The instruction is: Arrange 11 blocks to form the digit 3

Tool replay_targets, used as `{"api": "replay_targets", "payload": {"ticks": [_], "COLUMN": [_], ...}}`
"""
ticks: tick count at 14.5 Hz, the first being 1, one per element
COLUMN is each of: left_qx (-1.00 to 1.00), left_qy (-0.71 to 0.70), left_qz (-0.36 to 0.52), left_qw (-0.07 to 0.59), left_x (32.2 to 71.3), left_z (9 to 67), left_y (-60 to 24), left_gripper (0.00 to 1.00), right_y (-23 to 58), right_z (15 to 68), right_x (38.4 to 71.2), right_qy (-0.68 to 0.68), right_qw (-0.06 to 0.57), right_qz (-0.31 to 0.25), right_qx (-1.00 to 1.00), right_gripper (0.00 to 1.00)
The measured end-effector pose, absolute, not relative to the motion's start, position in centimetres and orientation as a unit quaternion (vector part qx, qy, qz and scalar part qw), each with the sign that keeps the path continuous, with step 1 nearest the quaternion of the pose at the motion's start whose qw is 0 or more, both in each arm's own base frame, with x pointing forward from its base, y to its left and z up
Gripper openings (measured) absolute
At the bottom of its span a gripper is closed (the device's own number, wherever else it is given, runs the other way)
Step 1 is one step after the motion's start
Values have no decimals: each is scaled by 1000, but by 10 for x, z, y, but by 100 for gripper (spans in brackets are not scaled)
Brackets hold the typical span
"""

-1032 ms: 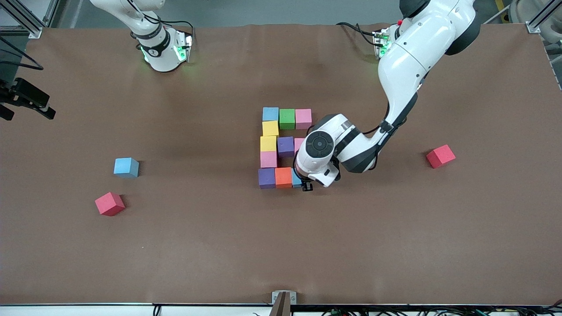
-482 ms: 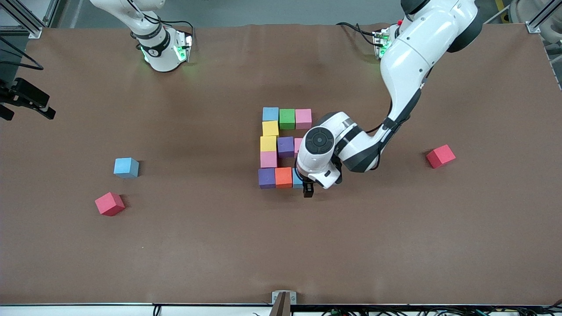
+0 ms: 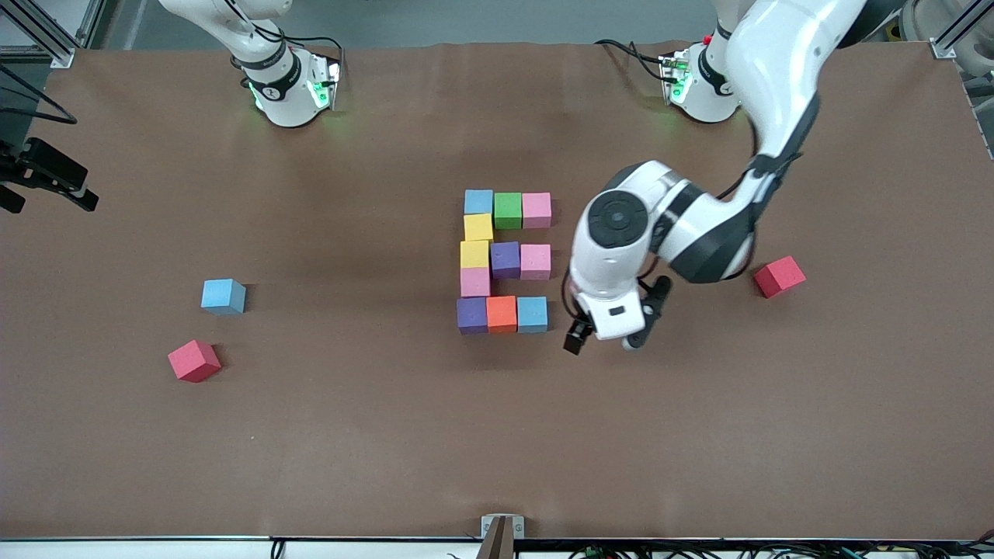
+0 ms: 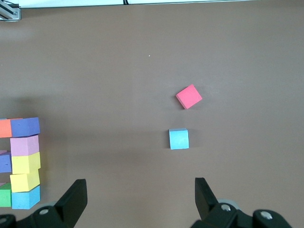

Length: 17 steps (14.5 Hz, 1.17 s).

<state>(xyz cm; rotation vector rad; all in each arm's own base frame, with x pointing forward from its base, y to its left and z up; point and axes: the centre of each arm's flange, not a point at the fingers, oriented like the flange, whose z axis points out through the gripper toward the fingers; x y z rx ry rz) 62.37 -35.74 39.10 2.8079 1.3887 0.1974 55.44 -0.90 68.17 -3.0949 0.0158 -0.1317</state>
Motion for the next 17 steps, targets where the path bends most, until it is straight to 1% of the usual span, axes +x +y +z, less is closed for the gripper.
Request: {"api": "replay_targets", "payload": {"ticks": [7,10,13,15,17], "left_qx": [970,986,993,997,999], "left_qy": [222,128,85,52,21], "left_qz": [67,74,48,32,11], "left_qw": [-76,-76,-71,-50,-47], "left_x": [624,618,595,581,561], "left_z": [490,541,592,622,638], "left_y": [-271,-240,-203,-162,-124], "left_gripper": [100,100,100,100,100], "right_y": [-13,-14,-14,-14,-15], "right_z": [682,682,682,682,682], "right_x": [554,554,554,554,554], "right_qy": [8,9,10,10,10], "right_qw": [20,20,20,20,20], "right_qz": [-42,-43,-43,-43,-43], "right_qx": [-999,-999,-999,-999,-999], "right_gripper": [100,100,100,100,100]}}
